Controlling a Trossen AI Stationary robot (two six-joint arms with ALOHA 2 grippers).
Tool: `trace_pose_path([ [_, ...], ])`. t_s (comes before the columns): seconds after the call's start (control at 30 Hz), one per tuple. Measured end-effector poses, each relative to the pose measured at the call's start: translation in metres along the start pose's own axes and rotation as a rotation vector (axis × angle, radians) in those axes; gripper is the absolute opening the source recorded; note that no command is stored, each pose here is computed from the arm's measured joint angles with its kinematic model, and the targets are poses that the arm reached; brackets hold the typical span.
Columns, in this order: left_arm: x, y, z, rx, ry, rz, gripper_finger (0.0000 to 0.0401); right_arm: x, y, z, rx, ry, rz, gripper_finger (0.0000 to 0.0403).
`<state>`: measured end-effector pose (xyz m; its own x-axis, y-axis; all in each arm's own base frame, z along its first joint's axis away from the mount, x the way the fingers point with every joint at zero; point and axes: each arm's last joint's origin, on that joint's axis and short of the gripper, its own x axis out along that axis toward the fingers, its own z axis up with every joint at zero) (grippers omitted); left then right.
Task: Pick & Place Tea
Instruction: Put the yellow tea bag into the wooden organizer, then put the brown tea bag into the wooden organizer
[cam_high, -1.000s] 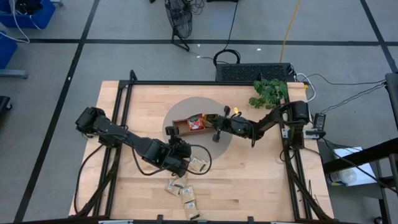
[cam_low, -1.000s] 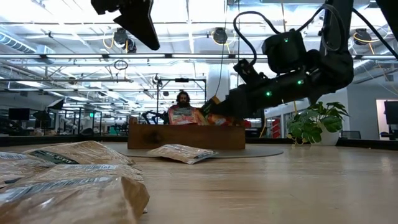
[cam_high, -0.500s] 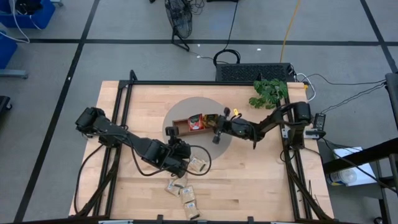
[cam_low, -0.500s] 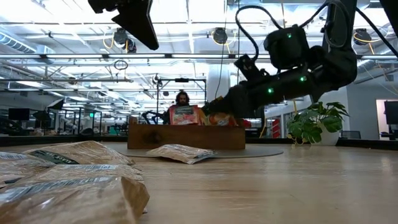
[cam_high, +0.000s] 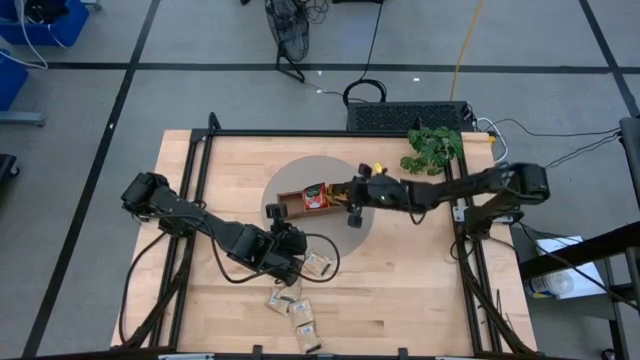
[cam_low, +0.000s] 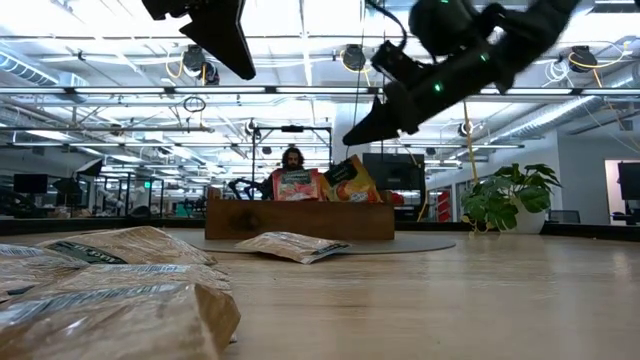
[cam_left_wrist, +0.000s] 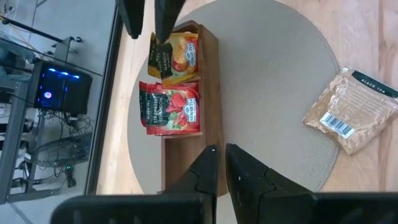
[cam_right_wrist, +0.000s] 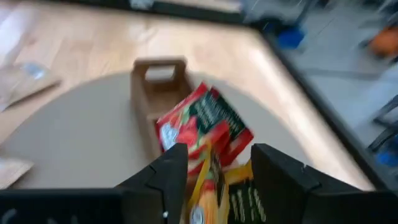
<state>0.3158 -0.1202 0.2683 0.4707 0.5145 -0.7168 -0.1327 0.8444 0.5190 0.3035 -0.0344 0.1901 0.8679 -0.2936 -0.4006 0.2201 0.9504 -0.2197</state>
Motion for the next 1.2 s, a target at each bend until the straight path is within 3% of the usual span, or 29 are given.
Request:
trace_pose_path([
  [0.2,0.000,0.000,0.000,0.002,0.000,0.000,0.0037,0.006,-0.002,0.020,-0.021,0.134,0.151,0.0148],
  [0.43,0.006,-0.004,-0.007,-0.001,0.024,0.008,0.0037,0.021,-0.012,0.013,-0.049,0.188,0.117,0.0142],
  [0.73,0.015,-0.008,-0.019,0.009,0.061,0.022,0.0037,0.011,-0.016,0.023,-0.033,0.158,0.107,0.0141],
  [0.9,0.015,-0.009,-0.019,-0.061,0.066,0.007,0.0037,0.010,-0.015,0.019,-0.001,0.200,0.119,0.0140],
  [1.2,0.033,-0.021,-0.041,-0.096,0.168,-0.108,0.0037,0.002,0.016,0.002,0.022,0.264,0.203,0.0139],
])
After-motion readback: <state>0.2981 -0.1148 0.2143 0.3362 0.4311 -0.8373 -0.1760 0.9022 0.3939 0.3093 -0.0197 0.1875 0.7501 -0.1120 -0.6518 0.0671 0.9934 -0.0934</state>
